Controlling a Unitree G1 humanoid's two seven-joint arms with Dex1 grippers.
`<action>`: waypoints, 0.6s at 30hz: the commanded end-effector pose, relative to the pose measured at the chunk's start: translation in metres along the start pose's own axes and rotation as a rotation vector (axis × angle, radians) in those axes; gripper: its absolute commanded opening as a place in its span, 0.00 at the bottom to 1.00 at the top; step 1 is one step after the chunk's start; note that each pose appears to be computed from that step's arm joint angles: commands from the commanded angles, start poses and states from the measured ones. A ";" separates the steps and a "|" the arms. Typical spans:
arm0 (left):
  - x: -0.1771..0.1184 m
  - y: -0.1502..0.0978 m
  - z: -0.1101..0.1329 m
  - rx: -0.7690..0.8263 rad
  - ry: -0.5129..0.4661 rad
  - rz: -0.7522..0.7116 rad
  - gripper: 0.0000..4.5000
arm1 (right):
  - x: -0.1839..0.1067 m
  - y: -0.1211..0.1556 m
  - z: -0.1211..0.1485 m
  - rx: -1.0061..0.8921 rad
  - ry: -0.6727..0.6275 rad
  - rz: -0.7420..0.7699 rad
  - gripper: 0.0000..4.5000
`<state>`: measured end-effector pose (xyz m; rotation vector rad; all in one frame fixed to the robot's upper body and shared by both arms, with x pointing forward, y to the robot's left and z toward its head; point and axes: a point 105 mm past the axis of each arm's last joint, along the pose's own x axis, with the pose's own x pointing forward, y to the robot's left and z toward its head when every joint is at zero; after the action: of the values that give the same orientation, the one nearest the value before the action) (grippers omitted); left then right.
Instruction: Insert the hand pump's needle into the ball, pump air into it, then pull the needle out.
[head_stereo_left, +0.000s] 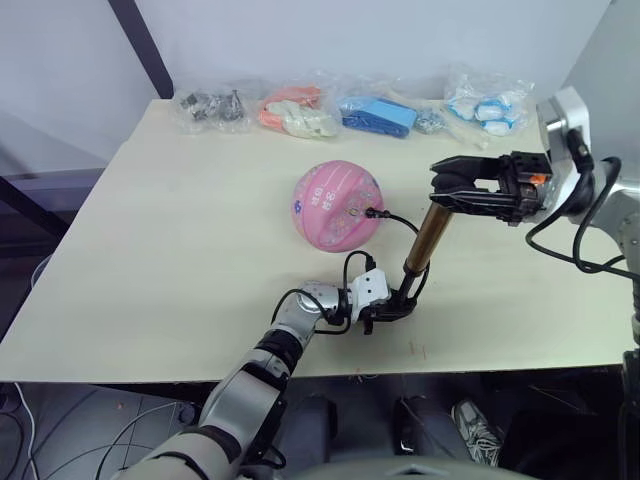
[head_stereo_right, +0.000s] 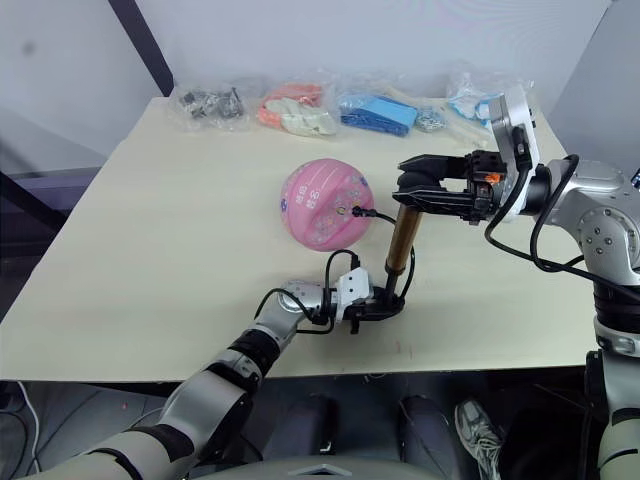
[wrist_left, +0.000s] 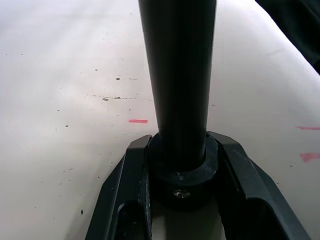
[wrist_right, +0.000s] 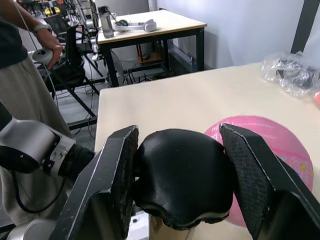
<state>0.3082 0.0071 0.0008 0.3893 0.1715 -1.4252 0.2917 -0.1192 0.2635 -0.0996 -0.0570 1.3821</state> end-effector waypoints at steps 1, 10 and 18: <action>-0.013 -0.025 -0.053 -0.139 0.170 -0.031 0.25 | 0.004 0.004 -0.028 -0.012 0.029 -0.022 0.46; -0.013 -0.023 -0.052 -0.138 0.168 -0.021 0.25 | 0.024 0.017 -0.112 0.110 0.140 -0.028 0.46; -0.013 -0.022 -0.053 -0.154 0.162 -0.009 0.25 | 0.021 0.014 -0.107 0.071 0.126 -0.045 0.46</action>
<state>0.3087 0.0099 -0.0021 0.3908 0.1839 -1.4087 0.2932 -0.0951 0.1625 -0.1237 0.0385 1.3230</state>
